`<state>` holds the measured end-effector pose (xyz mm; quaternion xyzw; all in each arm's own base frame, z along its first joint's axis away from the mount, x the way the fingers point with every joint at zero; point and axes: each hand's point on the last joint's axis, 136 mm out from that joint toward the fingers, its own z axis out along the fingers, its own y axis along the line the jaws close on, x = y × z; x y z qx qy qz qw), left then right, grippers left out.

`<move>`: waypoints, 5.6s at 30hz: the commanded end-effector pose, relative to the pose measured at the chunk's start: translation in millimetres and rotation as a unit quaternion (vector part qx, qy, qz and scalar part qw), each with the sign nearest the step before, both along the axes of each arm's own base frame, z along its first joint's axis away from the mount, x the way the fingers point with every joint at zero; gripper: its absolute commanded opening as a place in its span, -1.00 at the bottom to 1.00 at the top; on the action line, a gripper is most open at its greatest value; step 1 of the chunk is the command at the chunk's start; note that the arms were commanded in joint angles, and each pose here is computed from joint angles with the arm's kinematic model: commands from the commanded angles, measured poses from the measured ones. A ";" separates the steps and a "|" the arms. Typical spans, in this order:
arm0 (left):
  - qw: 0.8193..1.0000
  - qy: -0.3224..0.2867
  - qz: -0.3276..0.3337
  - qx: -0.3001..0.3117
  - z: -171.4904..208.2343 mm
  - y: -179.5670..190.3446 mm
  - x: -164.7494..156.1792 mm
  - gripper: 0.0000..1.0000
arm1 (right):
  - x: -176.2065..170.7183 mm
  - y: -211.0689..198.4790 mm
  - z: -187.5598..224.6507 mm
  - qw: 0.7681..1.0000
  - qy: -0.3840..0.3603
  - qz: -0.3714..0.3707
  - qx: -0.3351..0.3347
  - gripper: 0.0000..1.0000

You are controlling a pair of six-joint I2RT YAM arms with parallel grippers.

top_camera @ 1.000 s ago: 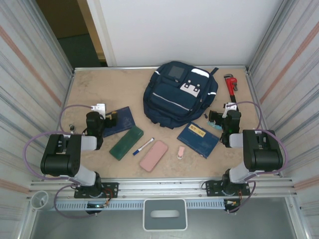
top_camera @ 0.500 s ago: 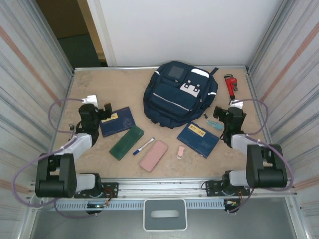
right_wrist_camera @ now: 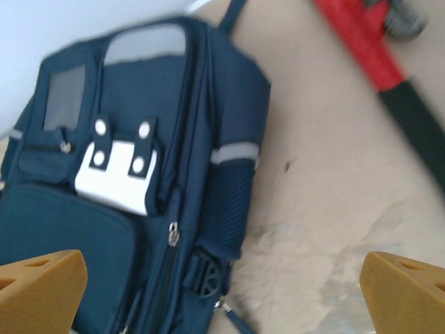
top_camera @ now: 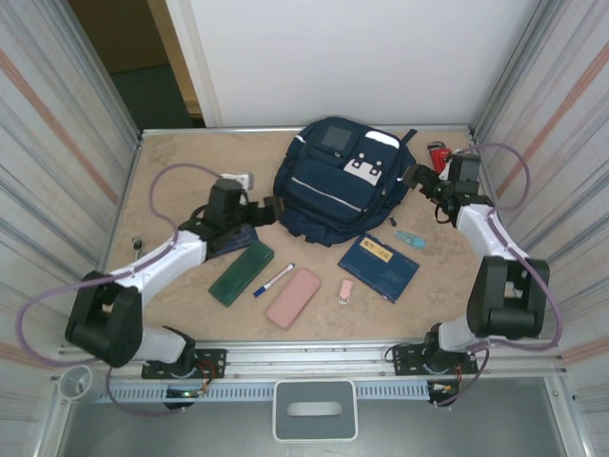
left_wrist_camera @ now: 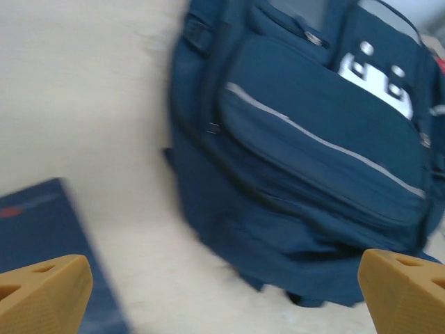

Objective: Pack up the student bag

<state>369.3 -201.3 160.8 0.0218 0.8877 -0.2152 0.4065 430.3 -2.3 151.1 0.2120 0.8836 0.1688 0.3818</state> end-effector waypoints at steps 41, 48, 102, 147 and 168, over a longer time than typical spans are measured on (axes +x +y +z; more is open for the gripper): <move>0.983 0.089 -0.091 -0.134 -46.5 -52.8 61.5 -1.00 | 9.5 85.3 -60.3 0.956 0.103 0.082 0.261 -0.15; 0.980 0.080 -0.113 -0.142 -34.5 -33.4 64.4 -1.00 | 18.6 72.4 -81.6 0.959 0.122 0.063 0.246 0.30; 0.949 -0.248 -0.032 0.190 0.3 -106.9 -2.1 0.18 | 39.8 236.7 101.2 0.905 -0.061 0.052 0.417 -0.98; 0.971 -0.183 -0.017 0.150 -18.6 -2.1 16.2 -1.00 | 44.2 146.3 29.8 0.945 0.008 0.063 0.322 -0.98; 0.961 -0.110 -0.227 0.116 -51.6 -80.1 -13.4 -0.24 | 63.1 156.9 25.2 0.938 0.022 0.094 0.332 -0.91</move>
